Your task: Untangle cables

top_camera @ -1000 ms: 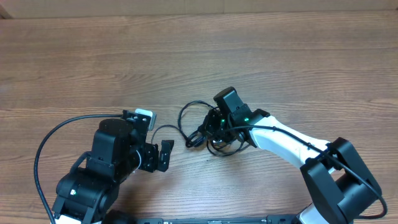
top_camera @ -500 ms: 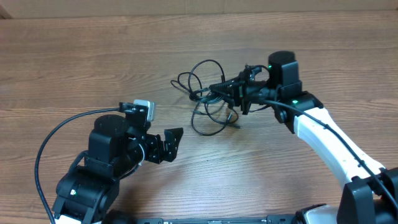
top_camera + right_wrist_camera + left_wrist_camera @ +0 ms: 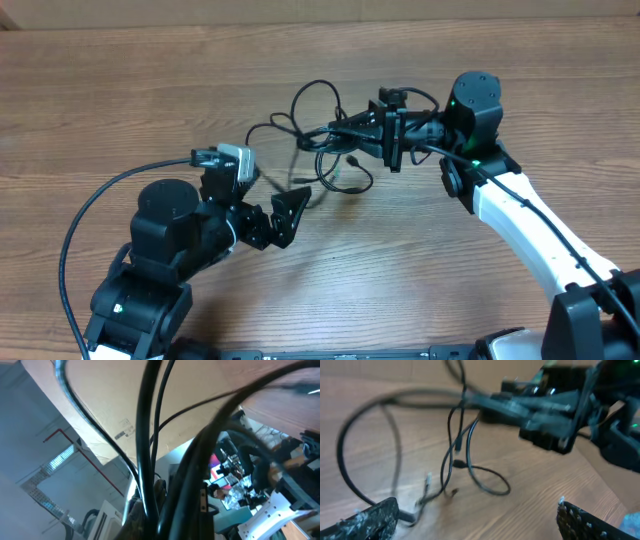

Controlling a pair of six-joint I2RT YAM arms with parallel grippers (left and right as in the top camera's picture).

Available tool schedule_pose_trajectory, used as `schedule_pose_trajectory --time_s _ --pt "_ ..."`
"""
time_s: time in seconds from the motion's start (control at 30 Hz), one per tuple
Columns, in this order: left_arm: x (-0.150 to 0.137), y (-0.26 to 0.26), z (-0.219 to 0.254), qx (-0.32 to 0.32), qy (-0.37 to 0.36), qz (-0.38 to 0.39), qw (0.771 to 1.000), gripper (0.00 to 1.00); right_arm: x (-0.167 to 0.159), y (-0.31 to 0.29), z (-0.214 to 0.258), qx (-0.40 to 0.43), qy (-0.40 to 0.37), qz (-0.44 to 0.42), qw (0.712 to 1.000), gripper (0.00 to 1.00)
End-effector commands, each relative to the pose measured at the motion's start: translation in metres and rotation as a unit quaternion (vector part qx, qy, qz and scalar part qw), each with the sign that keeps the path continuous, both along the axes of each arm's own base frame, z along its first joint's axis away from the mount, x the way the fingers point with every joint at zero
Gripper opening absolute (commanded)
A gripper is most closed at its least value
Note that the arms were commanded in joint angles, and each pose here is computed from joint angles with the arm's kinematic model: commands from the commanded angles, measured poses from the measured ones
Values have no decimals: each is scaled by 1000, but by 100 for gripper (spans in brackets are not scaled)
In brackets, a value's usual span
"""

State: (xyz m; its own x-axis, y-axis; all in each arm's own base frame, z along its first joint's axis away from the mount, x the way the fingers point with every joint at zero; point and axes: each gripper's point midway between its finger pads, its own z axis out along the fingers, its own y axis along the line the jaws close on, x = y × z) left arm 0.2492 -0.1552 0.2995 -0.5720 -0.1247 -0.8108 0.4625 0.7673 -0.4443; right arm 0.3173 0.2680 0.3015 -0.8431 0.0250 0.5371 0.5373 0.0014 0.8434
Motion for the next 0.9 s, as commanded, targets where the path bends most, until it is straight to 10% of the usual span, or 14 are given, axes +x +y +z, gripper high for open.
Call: schedule_pose_trajectory --time_s 0.0,0.87 --pt "4 -5 10 -3 -30 -11 999 100 -9 3 15 8 45 18 999 4" --pt "50 -7 24 7 -98 22 995 100 -26 2 16 7 30 69 997 4"
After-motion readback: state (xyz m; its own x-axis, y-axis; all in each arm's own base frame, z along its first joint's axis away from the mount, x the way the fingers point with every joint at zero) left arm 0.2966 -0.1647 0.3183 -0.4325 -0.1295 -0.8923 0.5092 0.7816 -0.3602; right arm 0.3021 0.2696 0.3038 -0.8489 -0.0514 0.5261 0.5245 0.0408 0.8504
